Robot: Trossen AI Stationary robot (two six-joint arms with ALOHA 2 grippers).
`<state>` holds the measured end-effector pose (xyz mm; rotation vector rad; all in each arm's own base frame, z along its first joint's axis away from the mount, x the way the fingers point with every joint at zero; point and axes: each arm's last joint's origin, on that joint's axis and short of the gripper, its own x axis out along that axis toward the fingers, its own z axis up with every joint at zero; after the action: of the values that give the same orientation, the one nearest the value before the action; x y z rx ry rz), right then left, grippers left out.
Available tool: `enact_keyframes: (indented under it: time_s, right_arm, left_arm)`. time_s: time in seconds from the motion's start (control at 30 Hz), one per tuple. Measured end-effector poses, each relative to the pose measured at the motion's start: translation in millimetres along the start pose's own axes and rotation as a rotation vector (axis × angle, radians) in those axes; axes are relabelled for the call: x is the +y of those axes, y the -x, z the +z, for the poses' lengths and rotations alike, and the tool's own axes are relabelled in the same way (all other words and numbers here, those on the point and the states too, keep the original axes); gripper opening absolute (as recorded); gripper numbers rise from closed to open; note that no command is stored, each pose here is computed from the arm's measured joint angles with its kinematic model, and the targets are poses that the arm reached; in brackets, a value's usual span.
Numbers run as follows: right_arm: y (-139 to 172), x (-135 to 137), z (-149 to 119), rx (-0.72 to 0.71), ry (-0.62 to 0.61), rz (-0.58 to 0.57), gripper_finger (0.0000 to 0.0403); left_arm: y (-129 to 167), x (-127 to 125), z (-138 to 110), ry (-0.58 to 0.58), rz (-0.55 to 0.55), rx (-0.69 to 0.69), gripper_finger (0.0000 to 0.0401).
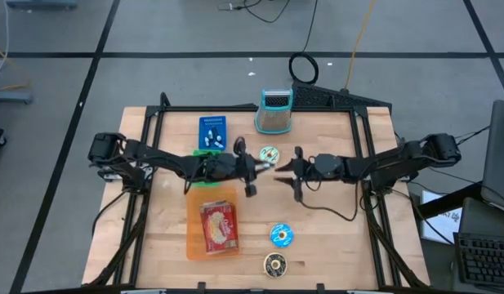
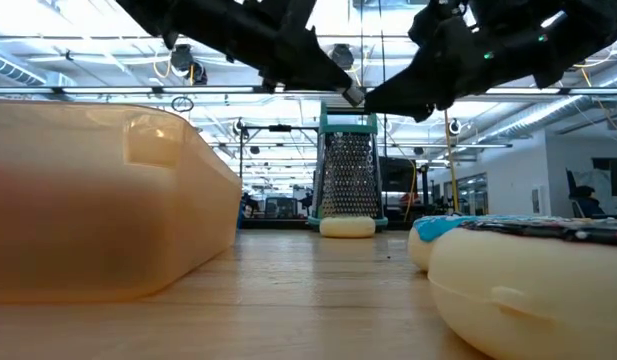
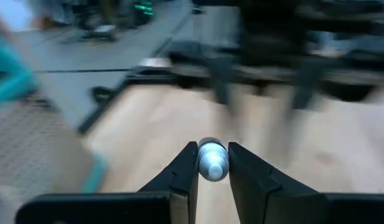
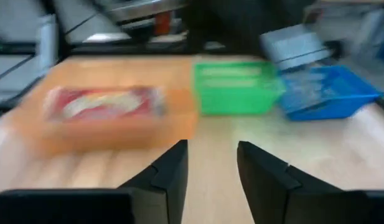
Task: Pick & Place Food Item
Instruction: Put the black food coloring bottle into the blue bin
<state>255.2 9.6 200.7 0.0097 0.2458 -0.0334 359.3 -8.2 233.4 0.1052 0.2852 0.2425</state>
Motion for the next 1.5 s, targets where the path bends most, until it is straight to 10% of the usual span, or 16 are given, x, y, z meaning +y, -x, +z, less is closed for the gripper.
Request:
enact_keyframes:
  time_s: [0.23, 0.63, 0.9, 1.5]
  right_arm:
    - [21, 0, 7, 0.06, -0.011, 0.007, 0.0141]
    - [36, 4, 11, 0.085, 0.065, 0.03, 0.0131]
    - [36, 4, 11, 0.086, 0.085, 0.028, 0.0132]
    - [35, 4, 10, 0.092, 0.079, 0.027, 0.0132]
  left_arm:
    - [18, 28, -4, 0.051, 0.175, 0.087, 0.0071]
    - [79, 106, -38, 0.476, 0.583, 0.229, 0.0071]
    - [85, 135, -77, 0.785, 0.626, 0.443, 0.0071]
    - [76, 139, -94, 0.863, 0.688, 0.496, 0.0073]
